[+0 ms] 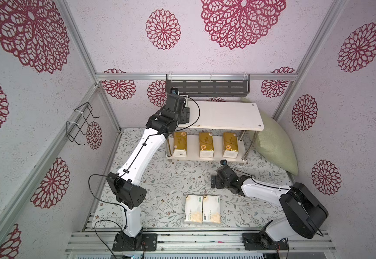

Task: Place the tissue boxes on the shelf by color
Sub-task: Place a box of tissues on the shelf.

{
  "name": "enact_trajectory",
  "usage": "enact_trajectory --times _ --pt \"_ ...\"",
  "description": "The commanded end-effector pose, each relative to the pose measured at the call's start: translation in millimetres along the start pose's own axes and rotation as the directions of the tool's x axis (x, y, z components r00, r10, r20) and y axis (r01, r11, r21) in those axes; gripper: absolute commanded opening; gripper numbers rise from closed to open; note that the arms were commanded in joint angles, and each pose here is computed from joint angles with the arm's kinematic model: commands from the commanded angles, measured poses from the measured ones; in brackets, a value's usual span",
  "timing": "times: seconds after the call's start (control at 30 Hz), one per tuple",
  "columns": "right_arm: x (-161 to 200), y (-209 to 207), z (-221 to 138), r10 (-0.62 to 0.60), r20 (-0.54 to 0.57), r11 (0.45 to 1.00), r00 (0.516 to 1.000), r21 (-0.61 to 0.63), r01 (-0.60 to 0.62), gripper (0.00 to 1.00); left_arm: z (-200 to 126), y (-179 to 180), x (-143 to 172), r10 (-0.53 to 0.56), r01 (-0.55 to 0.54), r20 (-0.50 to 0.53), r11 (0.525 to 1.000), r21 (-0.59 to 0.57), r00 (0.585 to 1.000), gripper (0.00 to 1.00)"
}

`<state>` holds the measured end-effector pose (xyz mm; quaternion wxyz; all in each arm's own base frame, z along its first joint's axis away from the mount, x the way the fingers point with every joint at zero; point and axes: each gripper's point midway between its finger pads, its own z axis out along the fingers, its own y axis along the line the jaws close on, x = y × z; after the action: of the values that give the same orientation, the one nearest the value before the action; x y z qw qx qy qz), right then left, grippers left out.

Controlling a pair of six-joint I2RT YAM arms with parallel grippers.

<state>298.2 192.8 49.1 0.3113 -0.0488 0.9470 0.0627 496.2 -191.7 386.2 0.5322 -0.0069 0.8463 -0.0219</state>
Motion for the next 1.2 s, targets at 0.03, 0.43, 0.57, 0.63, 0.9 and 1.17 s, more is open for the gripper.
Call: enact_trajectory --times 0.03,0.43,0.57,0.63,0.9,1.17 --pt "-15.7 9.3 -4.1 0.017 0.036 1.0 0.999 -0.019 -0.016 0.99 8.3 2.3 0.5 -0.012 0.012 0.003 1.0 -0.01 1.0 0.9" --pt "-13.3 8.7 -4.1 0.018 0.034 1.0 0.999 -0.018 -0.017 0.99 6.2 -0.9 -2.4 -0.019 0.019 0.014 1.0 0.013 1.0 0.99" --pt "-13.0 9.3 -3.5 0.017 0.034 1.0 0.999 -0.018 -0.016 0.99 1.9 -3.9 -6.0 -0.04 0.039 0.026 0.999 0.035 0.999 0.97" --pt "-12.8 9.4 -3.0 0.018 0.034 1.0 0.999 -0.018 -0.017 0.99 0.0 -4.7 -7.2 -0.047 0.046 0.029 0.998 0.043 0.998 0.97" --pt "-10.1 10.9 -1.6 0.015 0.028 1.0 1.0 -0.021 -0.014 0.99 -3.7 -2.5 -9.9 -0.049 0.048 0.036 0.998 0.042 0.998 0.97" --pt "-11.0 11.7 -1.8 0.016 0.031 1.0 0.999 -0.023 -0.015 0.99 -6.2 -1.0 -13.5 -0.046 0.044 0.049 0.998 0.038 0.998 0.97"
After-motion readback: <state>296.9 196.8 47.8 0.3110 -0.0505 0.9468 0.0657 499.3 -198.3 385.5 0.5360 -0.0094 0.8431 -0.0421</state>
